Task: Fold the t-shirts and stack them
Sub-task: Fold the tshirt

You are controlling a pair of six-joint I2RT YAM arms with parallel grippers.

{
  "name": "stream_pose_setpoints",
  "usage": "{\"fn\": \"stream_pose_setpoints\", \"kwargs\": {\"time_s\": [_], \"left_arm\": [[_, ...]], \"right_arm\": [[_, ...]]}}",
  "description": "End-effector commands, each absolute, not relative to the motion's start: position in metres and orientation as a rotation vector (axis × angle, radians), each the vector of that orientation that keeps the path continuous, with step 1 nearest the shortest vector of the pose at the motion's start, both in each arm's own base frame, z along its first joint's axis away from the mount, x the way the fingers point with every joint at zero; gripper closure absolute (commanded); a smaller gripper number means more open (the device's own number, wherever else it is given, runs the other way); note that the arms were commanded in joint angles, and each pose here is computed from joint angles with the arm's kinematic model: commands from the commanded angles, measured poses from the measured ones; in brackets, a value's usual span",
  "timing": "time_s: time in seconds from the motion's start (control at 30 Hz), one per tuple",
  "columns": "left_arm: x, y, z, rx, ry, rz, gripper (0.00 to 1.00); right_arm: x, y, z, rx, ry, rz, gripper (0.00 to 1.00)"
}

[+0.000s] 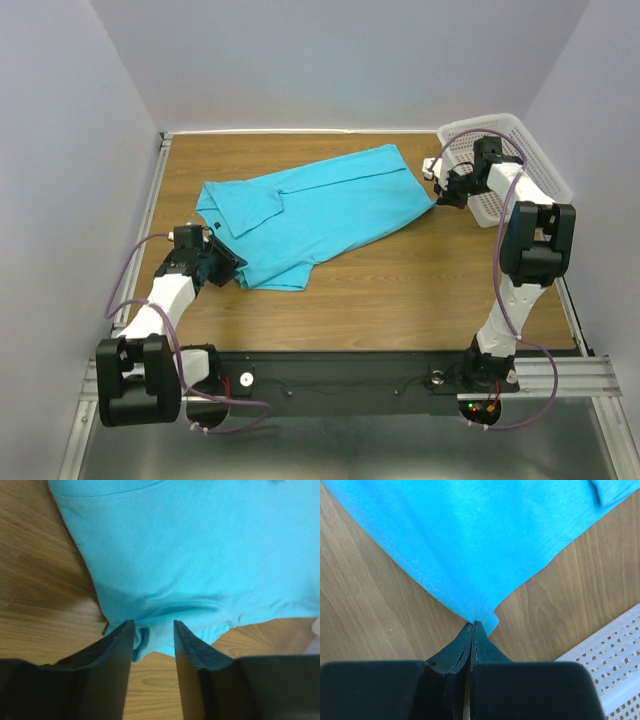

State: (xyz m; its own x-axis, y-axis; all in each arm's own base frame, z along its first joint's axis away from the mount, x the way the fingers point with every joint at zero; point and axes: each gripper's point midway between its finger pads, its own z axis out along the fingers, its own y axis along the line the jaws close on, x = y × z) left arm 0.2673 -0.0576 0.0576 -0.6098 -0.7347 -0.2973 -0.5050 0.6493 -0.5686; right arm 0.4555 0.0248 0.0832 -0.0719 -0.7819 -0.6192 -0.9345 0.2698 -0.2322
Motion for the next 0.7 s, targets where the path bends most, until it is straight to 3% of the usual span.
{"fn": "stream_pose_setpoints", "kwargs": {"time_s": [0.0,0.13,0.17,0.3,0.4,0.67], "left_arm": [[0.289,-0.058,0.095,-0.772,2.273,-0.615,0.47],[0.293,-0.056,0.132,-0.629,2.209,-0.592,0.36],[0.291,-0.06,0.135,-0.591,2.215,-0.61,0.29],[0.262,-0.067,0.112,-0.681,2.32,-0.61,0.29],[0.242,-0.077,0.096,-0.757,2.356,-0.649,0.35],[0.222,-0.102,0.093,-0.722,2.365,-0.81,0.38]], "right_arm": [[0.452,0.027,0.084,-1.541,1.872,0.329,0.99],[0.452,0.027,0.085,-1.541,1.871,0.327,0.99],[0.451,0.027,0.083,-1.541,1.874,0.331,0.99],[0.451,0.028,0.082,-1.539,1.874,0.336,0.99],[0.45,0.028,0.082,-1.535,1.876,0.345,0.99],[0.45,0.029,0.082,-1.531,1.875,0.35,0.99]]}}
